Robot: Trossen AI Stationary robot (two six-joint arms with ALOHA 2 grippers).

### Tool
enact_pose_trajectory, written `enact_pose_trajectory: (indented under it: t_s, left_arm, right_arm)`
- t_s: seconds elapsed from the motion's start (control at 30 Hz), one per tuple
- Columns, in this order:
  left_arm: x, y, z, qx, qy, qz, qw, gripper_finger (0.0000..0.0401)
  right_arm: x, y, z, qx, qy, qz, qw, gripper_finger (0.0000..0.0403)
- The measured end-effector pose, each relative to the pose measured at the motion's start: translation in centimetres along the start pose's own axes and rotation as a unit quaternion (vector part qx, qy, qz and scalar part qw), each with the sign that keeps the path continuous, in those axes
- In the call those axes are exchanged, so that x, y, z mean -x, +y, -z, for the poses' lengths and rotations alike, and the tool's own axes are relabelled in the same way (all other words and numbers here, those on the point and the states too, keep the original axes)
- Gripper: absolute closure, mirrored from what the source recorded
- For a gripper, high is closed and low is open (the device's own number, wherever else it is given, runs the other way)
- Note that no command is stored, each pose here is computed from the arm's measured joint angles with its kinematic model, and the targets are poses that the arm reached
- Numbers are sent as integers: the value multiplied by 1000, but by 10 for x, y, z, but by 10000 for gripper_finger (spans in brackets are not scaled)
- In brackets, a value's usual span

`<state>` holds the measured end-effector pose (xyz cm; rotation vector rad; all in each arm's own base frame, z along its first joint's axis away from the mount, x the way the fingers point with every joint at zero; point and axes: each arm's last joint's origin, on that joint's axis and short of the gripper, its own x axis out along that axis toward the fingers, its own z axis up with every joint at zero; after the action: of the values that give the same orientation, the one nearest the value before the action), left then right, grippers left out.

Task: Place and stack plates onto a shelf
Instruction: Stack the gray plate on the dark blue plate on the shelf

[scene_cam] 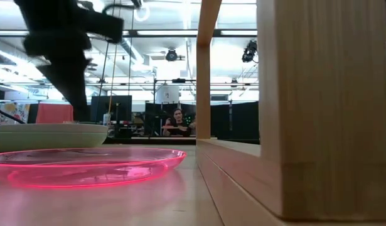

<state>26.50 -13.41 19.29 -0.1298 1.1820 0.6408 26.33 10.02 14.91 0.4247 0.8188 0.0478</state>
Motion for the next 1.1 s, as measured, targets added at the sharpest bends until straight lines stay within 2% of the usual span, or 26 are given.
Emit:
enact_pose_trajectory:
  t_s: [0.17, 0.5, 0.8, 1.1]
  left_arm:
    - [-14, 6, -10, 19, 18, -22, 999, 232]
    - [-24, 17, -25, 94, 49, -18, 994, 232]
    - [-32, 18, -32, 116, 53, -8, 992, 232]
    - [-46, 11, -28, 95, 78, -19, 992, 232]
  right_arm:
    - [0, 0, 0, 0, -2, -2, 1000, 196]
    - [0, 0, 0, 0, -2, -2, 1000, 196]
    - [0, 0, 0, 0, -2, -2, 1000, 196]
    - [0, 1, -1, 0, -4, -3, 1000, 196]
